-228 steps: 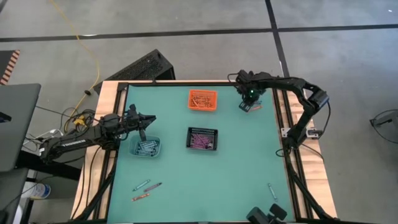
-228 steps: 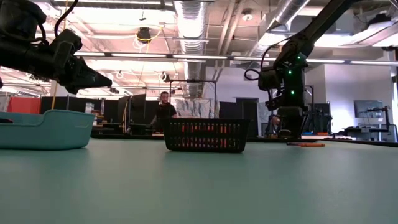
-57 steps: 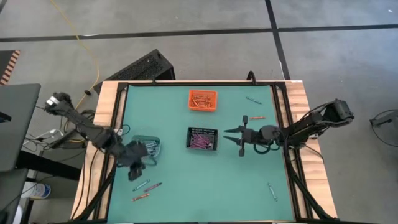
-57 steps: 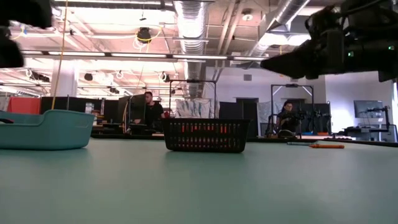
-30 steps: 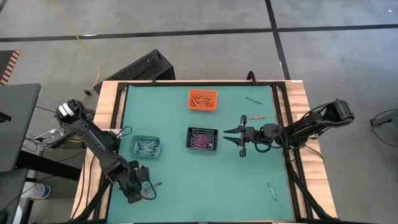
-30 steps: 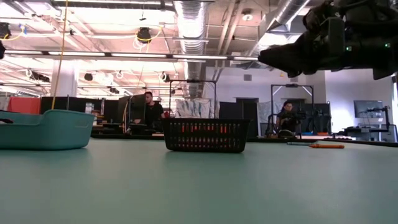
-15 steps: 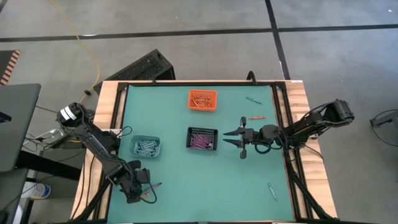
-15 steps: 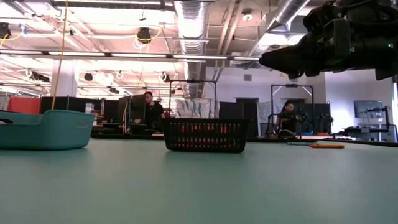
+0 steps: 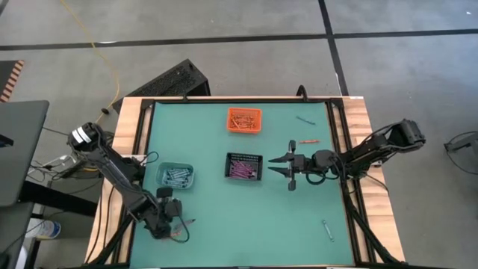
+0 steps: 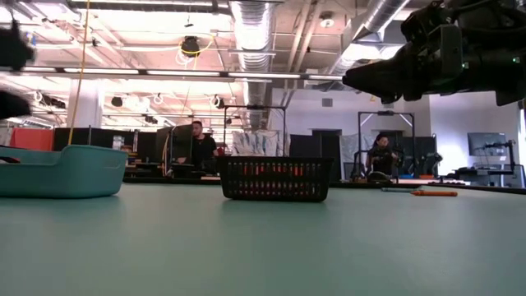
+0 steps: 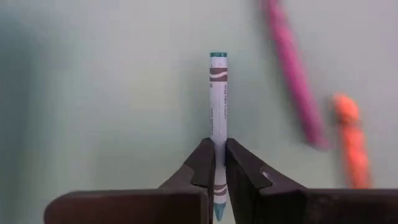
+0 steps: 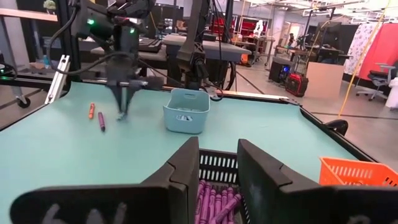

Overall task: Sort crayons
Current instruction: Put the blue crayon into the light blue bin

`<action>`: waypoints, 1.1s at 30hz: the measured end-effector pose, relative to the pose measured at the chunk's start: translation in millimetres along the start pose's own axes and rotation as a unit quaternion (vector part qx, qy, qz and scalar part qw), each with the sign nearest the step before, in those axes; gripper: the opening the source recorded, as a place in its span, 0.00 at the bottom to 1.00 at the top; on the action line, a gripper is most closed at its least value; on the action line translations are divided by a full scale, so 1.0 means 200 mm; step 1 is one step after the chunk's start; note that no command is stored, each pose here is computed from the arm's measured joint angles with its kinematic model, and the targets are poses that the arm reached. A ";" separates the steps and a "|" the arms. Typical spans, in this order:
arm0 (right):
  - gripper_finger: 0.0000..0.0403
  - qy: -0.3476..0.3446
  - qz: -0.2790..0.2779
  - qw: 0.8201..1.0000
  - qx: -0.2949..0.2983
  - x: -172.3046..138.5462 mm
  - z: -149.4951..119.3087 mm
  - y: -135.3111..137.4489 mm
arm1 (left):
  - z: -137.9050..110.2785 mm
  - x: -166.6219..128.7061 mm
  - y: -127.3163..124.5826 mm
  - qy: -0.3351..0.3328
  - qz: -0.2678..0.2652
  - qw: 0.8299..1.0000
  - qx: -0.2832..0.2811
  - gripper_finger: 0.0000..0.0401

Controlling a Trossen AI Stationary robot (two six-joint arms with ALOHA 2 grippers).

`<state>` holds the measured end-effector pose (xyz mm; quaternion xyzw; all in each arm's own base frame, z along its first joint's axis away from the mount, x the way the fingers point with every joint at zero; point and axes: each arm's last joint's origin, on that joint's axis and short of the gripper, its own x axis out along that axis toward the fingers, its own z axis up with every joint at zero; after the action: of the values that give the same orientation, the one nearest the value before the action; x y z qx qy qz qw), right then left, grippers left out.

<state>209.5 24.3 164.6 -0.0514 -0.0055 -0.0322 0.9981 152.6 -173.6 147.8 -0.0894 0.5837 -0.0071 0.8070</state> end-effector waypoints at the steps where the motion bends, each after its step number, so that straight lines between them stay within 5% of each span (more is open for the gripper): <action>1: 0.28 0.000 0.000 1.000 0.000 0.00 0.00 0.00 | 0.01 -0.02 0.01 -0.012 0.009 1.000 0.008 0.03; 12: 0.28 -0.002 0.003 1.000 0.004 0.00 0.00 0.01 | 0.17 -0.31 0.16 -0.072 0.071 0.993 0.060 0.03; 33: 0.28 -0.002 0.004 1.000 -0.004 0.00 0.00 0.01 | 0.26 -0.35 0.50 0.027 0.167 0.983 0.066 0.03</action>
<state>209.4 25.9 164.9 -0.0551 -0.0071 -0.0285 0.9980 171.1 -59.9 214.4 0.0629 0.6101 0.0872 0.7850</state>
